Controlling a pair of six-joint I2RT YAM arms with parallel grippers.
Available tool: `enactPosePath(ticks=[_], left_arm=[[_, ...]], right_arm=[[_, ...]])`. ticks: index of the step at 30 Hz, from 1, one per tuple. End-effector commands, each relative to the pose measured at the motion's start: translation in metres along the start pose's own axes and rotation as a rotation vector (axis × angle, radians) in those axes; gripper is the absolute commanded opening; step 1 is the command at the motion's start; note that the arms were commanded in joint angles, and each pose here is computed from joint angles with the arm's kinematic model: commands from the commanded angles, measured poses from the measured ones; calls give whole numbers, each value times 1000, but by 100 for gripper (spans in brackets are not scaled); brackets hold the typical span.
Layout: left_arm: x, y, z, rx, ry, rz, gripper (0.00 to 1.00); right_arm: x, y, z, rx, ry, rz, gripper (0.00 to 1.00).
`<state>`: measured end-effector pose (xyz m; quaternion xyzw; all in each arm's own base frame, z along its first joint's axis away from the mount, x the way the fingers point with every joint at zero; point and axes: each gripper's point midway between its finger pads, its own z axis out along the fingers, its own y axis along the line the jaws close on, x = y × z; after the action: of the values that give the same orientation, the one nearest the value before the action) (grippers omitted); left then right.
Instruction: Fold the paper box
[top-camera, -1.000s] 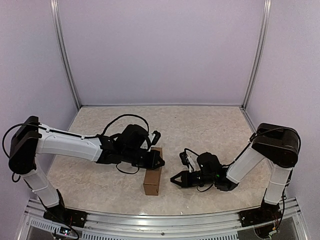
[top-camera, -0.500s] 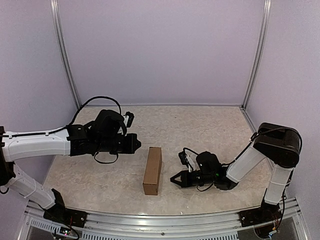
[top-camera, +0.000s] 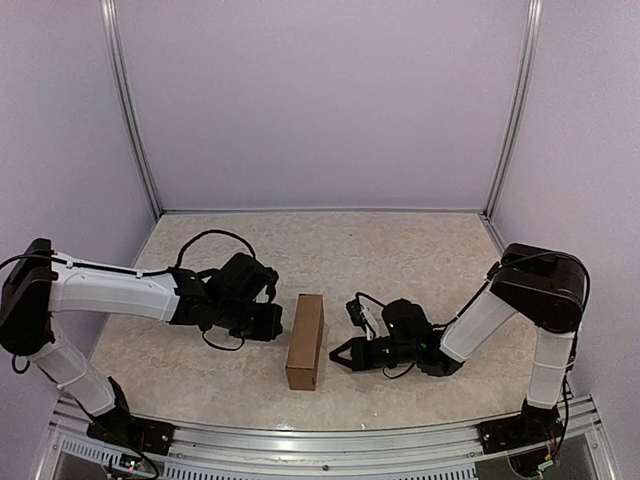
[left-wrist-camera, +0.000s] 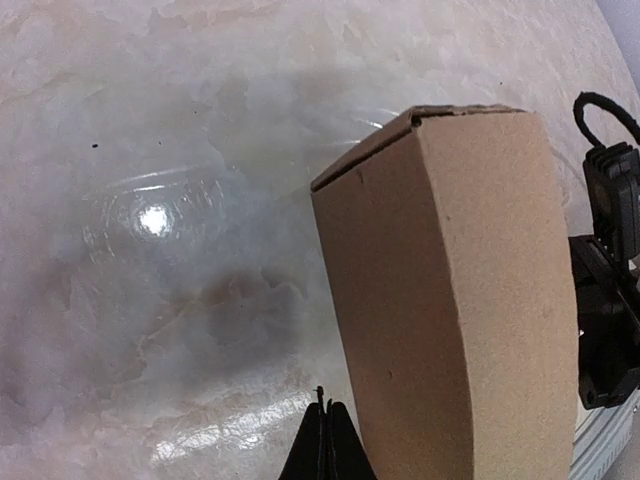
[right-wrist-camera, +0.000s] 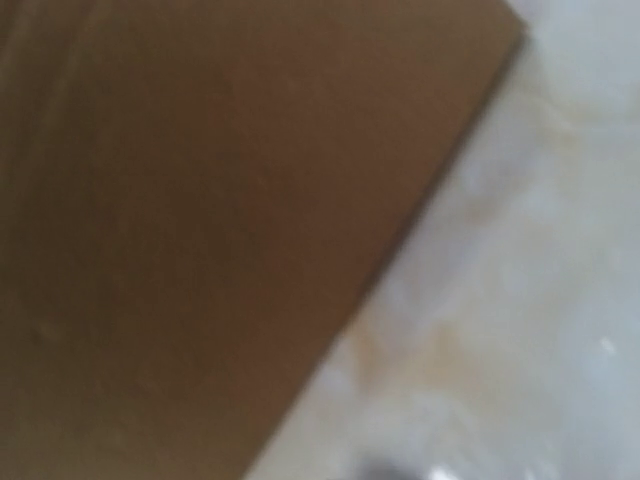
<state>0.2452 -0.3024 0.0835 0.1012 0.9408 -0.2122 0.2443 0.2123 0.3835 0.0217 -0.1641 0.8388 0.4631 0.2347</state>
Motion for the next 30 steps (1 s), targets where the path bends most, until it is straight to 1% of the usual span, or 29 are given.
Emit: enactPosePath(ticks=[1,9,17,30], left_arm=[[0,-27,10,65,27,21,0],[-4,-56,13,114,42,49,0],[-13,-78,11,146,37,62,0],[-13,-76,30,108,60,68,0]], right_arm=[[5,-1,12,-31,29,35,0],[7,-1,24,-63,33,57,0],[12,-10,22,-43,31,58,0],[15,-47,-14,71,-6,64,0]])
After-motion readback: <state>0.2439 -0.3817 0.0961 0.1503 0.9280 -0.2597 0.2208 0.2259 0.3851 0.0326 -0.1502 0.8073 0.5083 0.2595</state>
